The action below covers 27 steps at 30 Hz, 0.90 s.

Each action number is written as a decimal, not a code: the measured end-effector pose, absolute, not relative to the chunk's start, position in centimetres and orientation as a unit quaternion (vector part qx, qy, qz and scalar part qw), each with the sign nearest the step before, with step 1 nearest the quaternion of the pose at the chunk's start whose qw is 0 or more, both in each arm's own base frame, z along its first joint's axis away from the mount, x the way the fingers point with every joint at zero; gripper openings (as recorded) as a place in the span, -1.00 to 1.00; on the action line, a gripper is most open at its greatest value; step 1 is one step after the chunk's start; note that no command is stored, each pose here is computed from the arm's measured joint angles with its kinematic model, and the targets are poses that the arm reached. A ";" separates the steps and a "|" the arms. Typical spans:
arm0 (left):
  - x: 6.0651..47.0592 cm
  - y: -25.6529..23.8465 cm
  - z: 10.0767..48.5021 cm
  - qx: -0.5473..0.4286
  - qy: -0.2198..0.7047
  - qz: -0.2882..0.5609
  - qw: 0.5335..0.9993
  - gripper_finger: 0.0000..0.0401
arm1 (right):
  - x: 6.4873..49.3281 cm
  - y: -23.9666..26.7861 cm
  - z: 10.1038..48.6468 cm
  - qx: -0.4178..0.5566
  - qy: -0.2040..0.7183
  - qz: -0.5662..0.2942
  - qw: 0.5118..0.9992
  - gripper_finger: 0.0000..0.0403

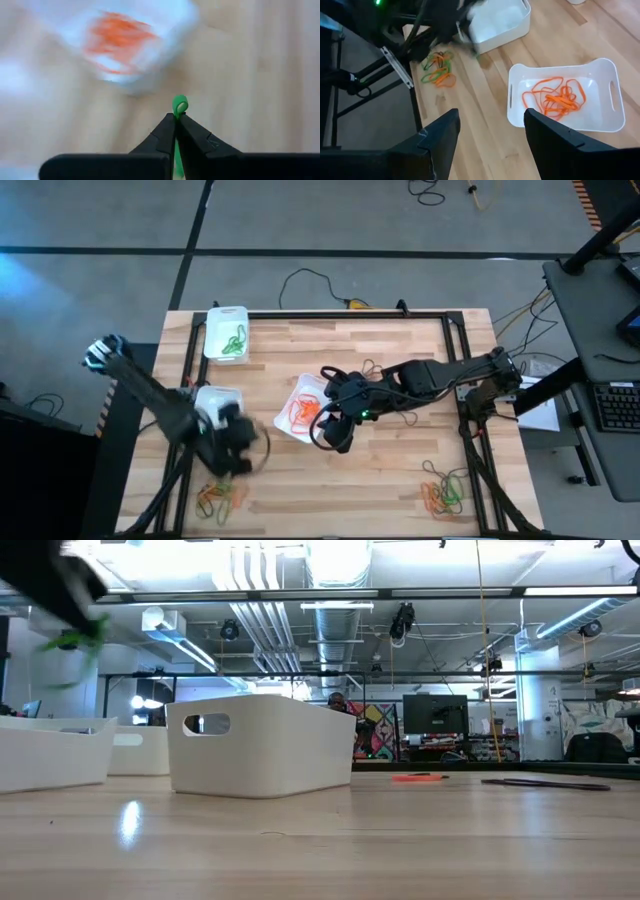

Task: Sort rubber bands into baskets
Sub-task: Put the green rubber band into the top white bin

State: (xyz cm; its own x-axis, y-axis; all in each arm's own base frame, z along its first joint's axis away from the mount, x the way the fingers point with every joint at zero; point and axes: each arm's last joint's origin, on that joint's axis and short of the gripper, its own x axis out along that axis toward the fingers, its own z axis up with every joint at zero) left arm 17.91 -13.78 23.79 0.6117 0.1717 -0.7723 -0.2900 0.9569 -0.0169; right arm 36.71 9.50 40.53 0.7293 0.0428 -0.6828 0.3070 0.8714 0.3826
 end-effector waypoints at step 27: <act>11.2 19.7 24.8 -0.353 0.381 0.499 0.694 -1.00 | 35.7 11.6 44.5 0.221 0.290 -0.007 0.931 0.07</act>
